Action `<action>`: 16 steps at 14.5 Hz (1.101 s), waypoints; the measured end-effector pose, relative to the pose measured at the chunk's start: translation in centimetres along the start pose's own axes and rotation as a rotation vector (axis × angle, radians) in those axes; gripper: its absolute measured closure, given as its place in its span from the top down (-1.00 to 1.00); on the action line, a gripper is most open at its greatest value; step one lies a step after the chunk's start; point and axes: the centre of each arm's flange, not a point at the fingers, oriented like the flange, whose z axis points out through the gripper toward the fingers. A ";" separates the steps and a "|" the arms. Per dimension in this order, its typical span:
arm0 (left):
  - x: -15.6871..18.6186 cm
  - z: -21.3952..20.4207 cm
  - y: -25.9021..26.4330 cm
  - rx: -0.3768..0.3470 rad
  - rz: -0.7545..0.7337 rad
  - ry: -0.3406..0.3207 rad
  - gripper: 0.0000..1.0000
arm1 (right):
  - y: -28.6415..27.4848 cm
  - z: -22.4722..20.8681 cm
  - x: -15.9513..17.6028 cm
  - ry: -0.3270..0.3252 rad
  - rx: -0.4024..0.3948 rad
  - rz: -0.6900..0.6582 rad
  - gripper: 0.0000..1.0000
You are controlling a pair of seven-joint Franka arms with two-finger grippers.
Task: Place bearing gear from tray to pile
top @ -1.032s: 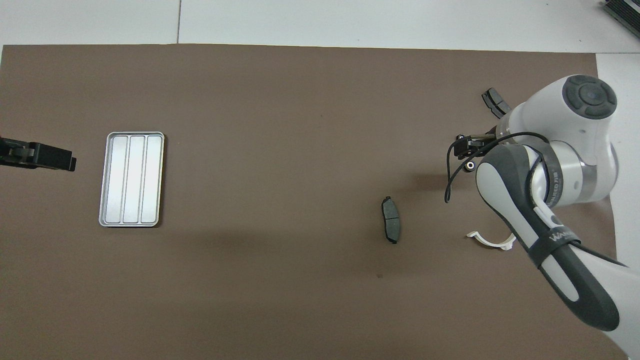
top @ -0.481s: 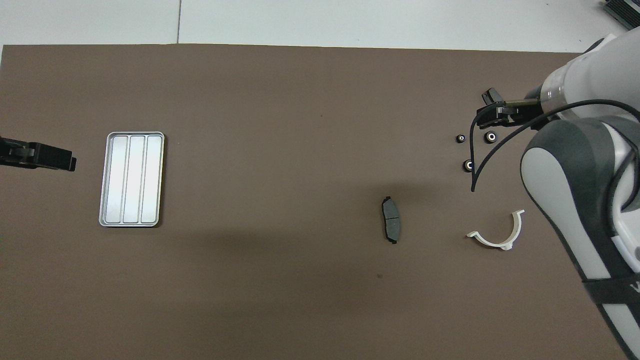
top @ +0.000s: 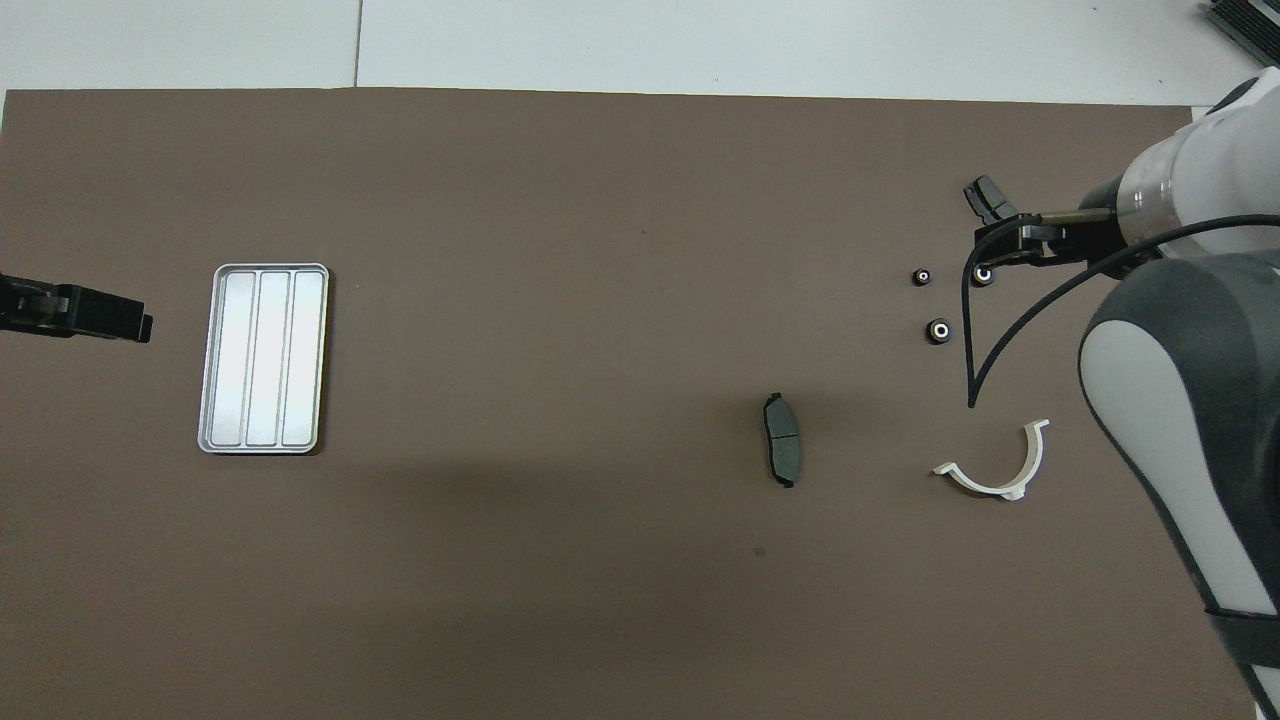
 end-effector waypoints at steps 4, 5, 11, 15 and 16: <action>0.0 0.0 0.0 0.000 0.000 0.000 1.00 | 0.3 0.1 0.0 -0.004 -0.001 0.005 1.00; 0.0 0.0 0.0 0.000 0.000 0.000 1.00 | 0.3 0.2 0.0 -0.005 -0.001 0.006 1.00; 0.0 0.0 0.0 0.000 0.000 0.000 1.00 | 0.3 1.1 -0.3 -0.026 -0.005 0.004 1.00; 0.0 0.0 0.0 0.000 0.000 0.000 1.00 | 0.2 1.2 -0.5 -0.028 -0.005 0.001 1.00; 0.0 0.0 0.0 0.000 0.000 0.000 1.00 | 0.1 1.1 -0.5 -0.027 -0.005 0.001 1.00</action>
